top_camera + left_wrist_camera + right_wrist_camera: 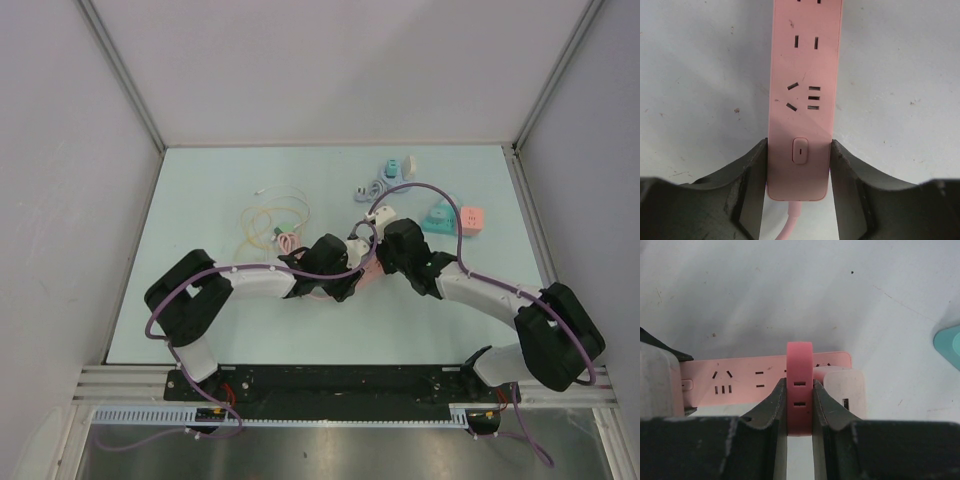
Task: Insert the plug
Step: Insert the plug into the socket.
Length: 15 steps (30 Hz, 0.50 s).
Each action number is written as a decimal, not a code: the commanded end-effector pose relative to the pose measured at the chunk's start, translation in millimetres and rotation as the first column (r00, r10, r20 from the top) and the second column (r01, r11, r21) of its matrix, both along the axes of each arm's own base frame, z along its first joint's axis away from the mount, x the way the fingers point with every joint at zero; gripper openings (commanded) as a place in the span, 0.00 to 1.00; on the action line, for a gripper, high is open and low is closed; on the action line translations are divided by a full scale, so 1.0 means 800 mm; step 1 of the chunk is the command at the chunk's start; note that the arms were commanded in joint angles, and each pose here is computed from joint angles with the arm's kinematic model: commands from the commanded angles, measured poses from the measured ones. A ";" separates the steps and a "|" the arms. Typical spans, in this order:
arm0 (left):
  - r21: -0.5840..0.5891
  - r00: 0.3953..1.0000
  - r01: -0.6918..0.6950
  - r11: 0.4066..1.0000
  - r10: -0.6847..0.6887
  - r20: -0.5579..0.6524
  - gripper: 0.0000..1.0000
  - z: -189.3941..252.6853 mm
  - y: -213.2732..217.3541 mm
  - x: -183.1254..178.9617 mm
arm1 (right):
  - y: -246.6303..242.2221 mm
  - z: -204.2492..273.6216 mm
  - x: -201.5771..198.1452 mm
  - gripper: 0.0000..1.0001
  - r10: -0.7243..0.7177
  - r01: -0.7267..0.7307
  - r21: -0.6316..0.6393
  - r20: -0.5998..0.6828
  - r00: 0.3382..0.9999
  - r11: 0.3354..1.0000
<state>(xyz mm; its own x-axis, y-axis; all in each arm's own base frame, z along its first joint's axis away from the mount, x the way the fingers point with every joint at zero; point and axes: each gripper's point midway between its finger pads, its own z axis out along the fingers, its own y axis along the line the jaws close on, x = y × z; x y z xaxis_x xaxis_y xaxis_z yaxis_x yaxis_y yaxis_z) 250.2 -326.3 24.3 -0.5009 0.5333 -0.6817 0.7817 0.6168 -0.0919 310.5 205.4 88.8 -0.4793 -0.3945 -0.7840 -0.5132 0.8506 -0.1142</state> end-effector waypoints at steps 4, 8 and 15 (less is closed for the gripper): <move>0.129 0.999 -0.032 0.991 0.036 -0.029 0.52 -0.020 0.044 -0.010 | 0.003 0.001 -0.024 0.00 0.052 -0.053 -0.021 -0.058 0.997 0.998; 0.124 0.999 -0.032 0.992 0.036 -0.028 0.52 -0.019 0.044 -0.009 | 0.004 -0.001 -0.023 0.00 0.053 -0.054 -0.023 -0.059 0.997 0.998; 0.120 0.999 -0.028 0.992 0.031 -0.024 0.52 -0.017 0.043 -0.010 | 0.013 -0.017 -0.021 0.00 0.082 -0.085 -0.027 -0.081 0.993 0.996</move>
<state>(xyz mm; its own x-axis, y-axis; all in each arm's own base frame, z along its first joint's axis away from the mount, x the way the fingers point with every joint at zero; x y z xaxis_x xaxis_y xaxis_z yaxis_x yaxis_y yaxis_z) 249.2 -325.0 24.4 -0.5030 0.5352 -0.6786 0.7812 0.6175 -0.0920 305.8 204.5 87.6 -0.4913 -0.4036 -0.7718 -0.5211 0.8462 -0.1108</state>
